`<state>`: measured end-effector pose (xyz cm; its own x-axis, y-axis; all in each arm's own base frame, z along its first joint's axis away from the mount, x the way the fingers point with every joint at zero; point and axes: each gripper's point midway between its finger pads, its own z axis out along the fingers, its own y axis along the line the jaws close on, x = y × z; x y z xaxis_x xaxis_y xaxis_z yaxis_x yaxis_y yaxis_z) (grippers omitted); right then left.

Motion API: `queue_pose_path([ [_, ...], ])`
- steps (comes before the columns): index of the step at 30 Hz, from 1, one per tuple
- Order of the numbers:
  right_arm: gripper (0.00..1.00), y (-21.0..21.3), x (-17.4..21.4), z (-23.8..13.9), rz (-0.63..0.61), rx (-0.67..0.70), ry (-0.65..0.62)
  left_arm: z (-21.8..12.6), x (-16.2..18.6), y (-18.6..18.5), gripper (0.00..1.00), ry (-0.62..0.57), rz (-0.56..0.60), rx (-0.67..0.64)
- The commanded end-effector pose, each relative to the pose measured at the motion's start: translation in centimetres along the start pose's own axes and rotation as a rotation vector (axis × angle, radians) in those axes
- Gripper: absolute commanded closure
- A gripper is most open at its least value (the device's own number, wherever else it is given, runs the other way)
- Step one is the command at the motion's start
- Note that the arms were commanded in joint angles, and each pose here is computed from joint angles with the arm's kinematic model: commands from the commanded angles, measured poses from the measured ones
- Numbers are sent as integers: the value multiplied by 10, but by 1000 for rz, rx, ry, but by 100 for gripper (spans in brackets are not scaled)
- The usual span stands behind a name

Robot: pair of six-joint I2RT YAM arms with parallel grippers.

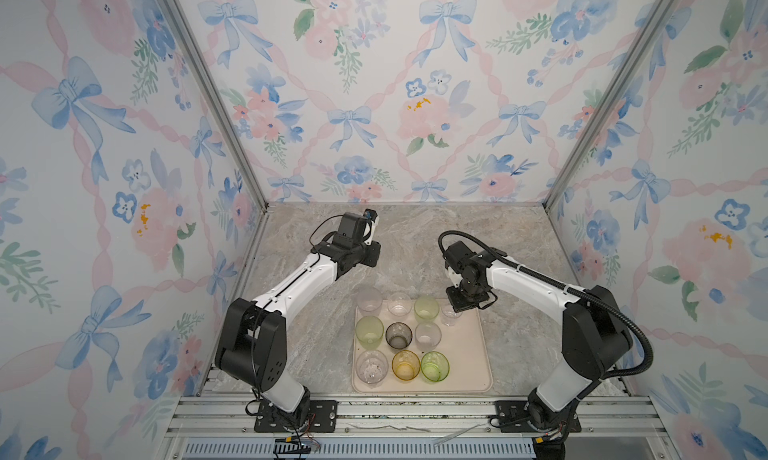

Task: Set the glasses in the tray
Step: 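Carry the small clear glass onto the tray and lower it, then open the right gripper and raise it while the left arm draws back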

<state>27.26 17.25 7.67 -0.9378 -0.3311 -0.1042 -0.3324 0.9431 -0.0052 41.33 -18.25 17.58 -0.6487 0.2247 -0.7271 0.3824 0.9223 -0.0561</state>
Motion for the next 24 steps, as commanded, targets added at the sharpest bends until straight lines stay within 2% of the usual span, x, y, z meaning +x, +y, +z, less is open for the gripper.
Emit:
queue_pose_path([
  [1, 95, 3, 5, 3, -16, 1, 21, -9, -1, 6, 64, -16, -2, -13],
  [6, 93, 2, 5, 5, -16, 5, 28, -10, -2, 7, 65, -19, -3, -14],
  [12, 76, 1, 4, 0, -16, 8, 20, -12, -1, 8, 64, -21, -1, -20],
  [18, 67, 0, -3, -17, -16, 3, -28, -14, -2, 12, 64, -32, -13, -27],
  [24, 60, 2, -9, -53, -9, -42, -131, -15, -2, 19, 62, -57, -32, -56],
])
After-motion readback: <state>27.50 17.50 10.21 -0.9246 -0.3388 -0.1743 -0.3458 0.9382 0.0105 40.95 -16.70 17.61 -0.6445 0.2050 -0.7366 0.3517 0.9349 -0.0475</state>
